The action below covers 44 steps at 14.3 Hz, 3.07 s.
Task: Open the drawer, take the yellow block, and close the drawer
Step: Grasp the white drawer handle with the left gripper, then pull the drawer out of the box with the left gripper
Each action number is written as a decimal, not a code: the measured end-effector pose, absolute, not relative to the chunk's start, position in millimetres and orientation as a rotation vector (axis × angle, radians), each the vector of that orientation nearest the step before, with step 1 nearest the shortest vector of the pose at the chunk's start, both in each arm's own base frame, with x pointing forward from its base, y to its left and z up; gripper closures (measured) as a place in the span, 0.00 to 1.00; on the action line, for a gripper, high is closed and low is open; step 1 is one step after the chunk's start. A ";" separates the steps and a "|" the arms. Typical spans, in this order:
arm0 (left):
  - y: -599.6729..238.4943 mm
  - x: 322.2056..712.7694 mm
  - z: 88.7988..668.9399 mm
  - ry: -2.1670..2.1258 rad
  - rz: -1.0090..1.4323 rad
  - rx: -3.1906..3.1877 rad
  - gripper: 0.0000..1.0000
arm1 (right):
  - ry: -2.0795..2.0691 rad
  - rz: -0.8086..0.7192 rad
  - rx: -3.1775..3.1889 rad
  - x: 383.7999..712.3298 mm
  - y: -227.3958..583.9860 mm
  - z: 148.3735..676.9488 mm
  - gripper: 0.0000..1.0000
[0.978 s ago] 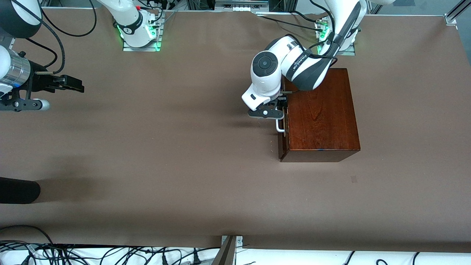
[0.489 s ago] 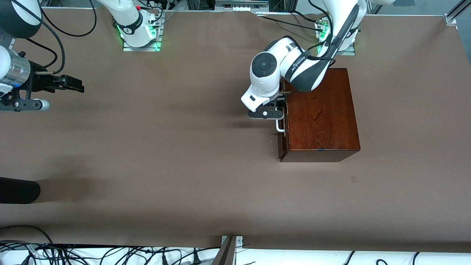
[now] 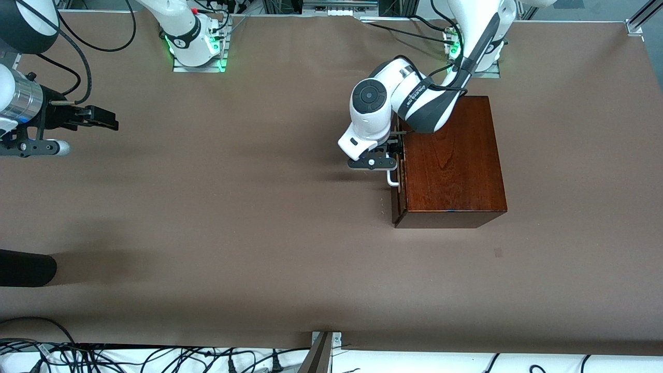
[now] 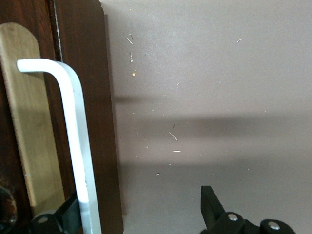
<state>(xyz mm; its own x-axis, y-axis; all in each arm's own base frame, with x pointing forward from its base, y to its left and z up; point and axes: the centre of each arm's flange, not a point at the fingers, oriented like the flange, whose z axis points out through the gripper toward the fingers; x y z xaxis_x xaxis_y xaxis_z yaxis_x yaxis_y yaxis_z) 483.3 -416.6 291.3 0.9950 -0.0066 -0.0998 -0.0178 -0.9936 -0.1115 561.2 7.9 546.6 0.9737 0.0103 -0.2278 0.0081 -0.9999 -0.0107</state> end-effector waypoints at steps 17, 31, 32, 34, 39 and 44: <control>-475.8 467.6 289.8 -0.036 0.078 -3.055 0.00 | -0.013 0.360 -3.112 561.3 7.4 546.4 0.00; -515.3 463.0 284.3 -0.064 0.027 -3.039 0.00 | -0.012 0.360 -3.112 561.4 7.0 546.2 0.00; -516.3 463.0 283.6 -0.072 0.025 -3.033 0.00 | -0.012 0.360 -3.112 561.4 6.9 546.1 0.00; -517.4 463.4 282.9 -0.084 0.023 -3.025 0.00 | -0.012 0.361 -3.112 561.4 6.9 546.1 0.00; -518.9 463.4 282.7 -0.089 0.021 -3.025 0.00 | -0.012 0.361 -3.112 561.4 6.8 546.0 0.00; -532.8 459.3 284.0 -0.085 -0.010 -3.052 0.00 | -0.011 0.361 -3.112 561.4 6.8 546.0 0.00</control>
<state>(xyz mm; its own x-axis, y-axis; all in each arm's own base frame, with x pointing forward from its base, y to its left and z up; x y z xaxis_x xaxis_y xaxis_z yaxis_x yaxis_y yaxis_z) 459.3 -532.8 284.0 0.9984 0.0553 0.0089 0.0559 -0.9945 -0.0883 561.4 6.8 546.0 0.9735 0.0083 -0.2287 0.0063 -0.9999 -0.0095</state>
